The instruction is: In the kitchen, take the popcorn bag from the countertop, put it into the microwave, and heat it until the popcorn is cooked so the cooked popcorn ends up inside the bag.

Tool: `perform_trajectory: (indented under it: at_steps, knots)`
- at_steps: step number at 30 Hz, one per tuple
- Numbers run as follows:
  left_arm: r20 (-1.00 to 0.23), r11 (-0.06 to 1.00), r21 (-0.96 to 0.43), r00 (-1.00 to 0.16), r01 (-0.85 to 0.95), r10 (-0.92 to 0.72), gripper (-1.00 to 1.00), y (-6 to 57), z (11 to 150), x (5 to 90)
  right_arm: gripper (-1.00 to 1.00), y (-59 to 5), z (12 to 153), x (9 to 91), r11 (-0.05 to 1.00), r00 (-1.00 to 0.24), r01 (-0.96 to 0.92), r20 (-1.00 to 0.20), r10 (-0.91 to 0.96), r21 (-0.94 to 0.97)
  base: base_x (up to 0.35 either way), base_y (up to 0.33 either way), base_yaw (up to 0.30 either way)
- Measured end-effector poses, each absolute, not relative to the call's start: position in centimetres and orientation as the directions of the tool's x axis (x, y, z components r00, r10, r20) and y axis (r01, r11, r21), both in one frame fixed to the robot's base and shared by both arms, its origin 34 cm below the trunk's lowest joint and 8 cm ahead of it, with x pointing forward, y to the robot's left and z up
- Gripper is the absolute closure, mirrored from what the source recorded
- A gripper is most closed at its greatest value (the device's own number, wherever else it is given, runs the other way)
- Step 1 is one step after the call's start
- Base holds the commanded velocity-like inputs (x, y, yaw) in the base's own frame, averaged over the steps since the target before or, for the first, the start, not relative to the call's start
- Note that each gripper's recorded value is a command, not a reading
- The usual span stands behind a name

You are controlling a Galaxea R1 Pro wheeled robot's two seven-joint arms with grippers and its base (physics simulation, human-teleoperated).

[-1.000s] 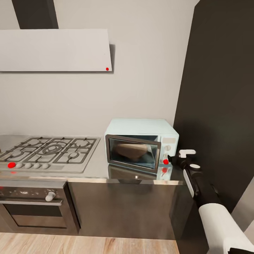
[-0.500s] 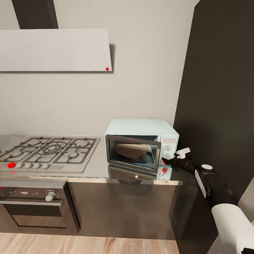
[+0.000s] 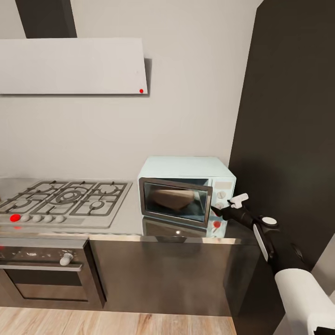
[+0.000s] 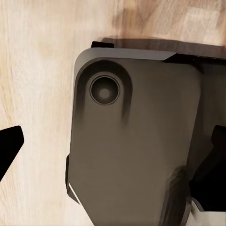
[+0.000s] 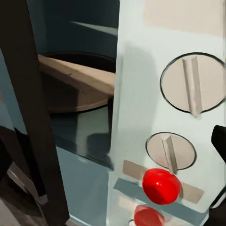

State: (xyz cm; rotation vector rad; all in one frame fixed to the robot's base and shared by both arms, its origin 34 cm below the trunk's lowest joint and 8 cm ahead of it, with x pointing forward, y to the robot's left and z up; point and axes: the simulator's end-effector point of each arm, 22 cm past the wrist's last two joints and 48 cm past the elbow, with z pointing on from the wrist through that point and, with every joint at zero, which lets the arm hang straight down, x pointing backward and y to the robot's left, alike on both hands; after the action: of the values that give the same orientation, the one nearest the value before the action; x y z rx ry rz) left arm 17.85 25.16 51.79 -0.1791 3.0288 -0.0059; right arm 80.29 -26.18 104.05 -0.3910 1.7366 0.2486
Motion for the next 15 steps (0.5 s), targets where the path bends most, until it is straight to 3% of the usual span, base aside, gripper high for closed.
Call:
perform_trajectory:
  at_steps: [15]
  knots:
    - [-0.107,0.993,-0.01,-0.987,-0.118,-0.118,-1.0,25.16,51.79,17.83,-1.0,-26.09,104.43,80.06,0.908,-0.153,-0.415,-0.979,-0.137,-0.062,0.0,0.0,0.0]
